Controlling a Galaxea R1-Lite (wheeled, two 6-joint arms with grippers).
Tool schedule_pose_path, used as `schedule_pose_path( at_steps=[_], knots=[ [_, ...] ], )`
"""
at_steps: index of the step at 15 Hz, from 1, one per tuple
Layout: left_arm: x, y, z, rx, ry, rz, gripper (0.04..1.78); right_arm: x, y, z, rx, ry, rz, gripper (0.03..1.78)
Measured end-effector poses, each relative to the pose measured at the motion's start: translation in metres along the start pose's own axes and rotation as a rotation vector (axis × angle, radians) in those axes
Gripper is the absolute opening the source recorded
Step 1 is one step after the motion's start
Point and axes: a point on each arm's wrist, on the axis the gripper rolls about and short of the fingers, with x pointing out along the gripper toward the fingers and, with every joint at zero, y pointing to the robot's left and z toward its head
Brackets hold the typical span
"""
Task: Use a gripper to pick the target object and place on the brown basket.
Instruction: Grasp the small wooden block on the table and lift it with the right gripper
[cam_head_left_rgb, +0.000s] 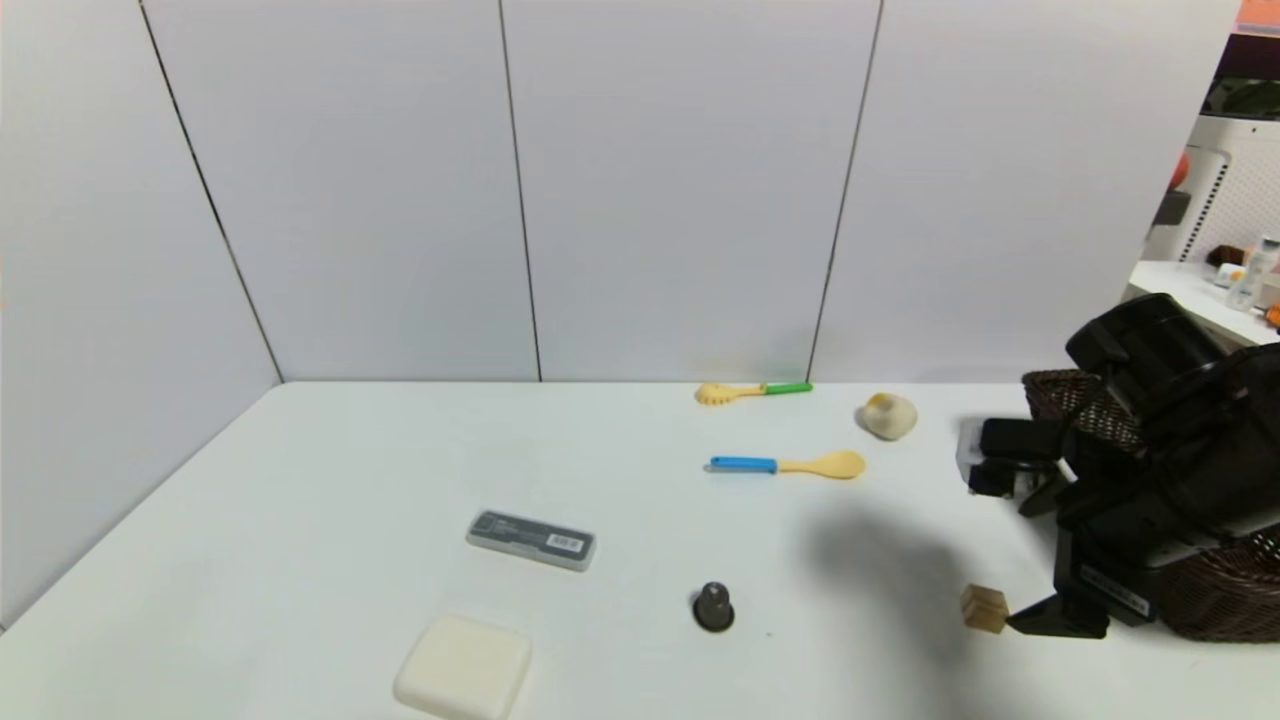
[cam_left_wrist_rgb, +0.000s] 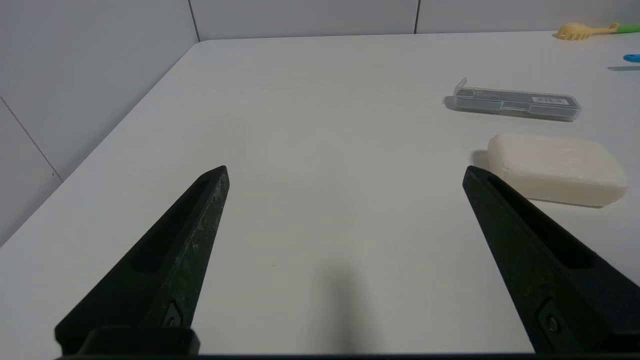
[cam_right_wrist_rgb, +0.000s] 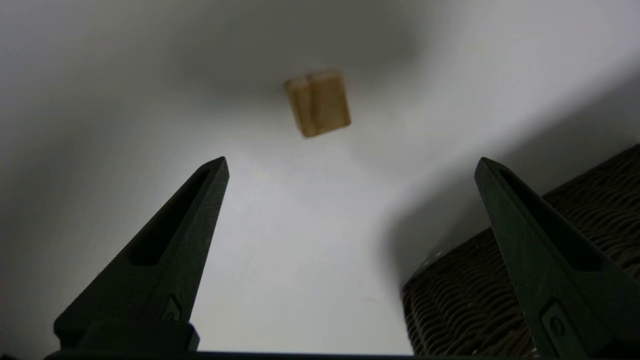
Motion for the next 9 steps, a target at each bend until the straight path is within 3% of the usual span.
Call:
schedule_pose_path(
  at_steps=[5,7,9],
  knots=[
    [0.0,0.0,0.0,0.0,0.0,0.0,1.69,0.008,0.006,0.011,0.086,0.061,-0.044,1.7],
    [0.0,0.0,0.0,0.0,0.0,0.0,1.69,0.01,0.013,0.022,0.155,0.067,-0.057,1.7],
    [0.0,0.0,0.0,0.0,0.0,-0.001,1.69,0.009,0.023,0.038,0.273,0.074,-0.058,1.7]
  ],
)
